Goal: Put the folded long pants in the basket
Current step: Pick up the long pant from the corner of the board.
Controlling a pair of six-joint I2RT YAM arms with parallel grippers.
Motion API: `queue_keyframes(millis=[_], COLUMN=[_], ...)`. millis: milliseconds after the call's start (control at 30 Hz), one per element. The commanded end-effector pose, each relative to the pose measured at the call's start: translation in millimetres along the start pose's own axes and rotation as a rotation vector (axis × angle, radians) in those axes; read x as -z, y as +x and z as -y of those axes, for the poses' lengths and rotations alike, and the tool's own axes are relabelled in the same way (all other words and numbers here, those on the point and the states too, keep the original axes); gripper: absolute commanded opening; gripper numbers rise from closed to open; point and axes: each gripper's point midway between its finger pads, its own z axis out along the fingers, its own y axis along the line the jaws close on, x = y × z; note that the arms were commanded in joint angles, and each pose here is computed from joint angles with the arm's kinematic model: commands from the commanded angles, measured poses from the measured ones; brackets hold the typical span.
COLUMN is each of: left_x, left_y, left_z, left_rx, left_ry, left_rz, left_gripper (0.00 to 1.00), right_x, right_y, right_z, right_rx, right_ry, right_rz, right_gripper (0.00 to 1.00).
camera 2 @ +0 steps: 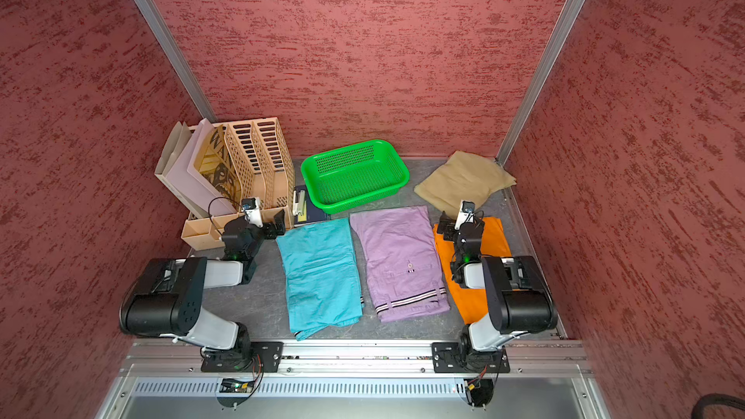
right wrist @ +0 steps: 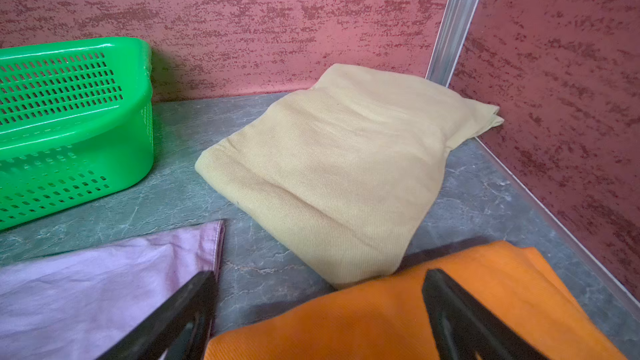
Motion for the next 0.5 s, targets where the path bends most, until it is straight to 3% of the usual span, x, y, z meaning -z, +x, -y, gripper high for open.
queue_keyframes(millis=[0,467], left_x=[-2.4,-2.4], left_y=[-2.6,-2.8], left_z=[2.0,2.2], left_rx=[0.001,-0.001], left_ry=[0.011,0.011], left_rz=[0.006,0.007], left_gripper=[1.0,1.0], right_x=[-0.3,-1.0], right_y=[-9.7,-8.8], right_z=[-4.6,-4.9], right_rx=[-0.001,0.001], right_ry=[-0.019,-0.02], right_rz=[0.032,0.026], right_gripper=[0.98,0.98])
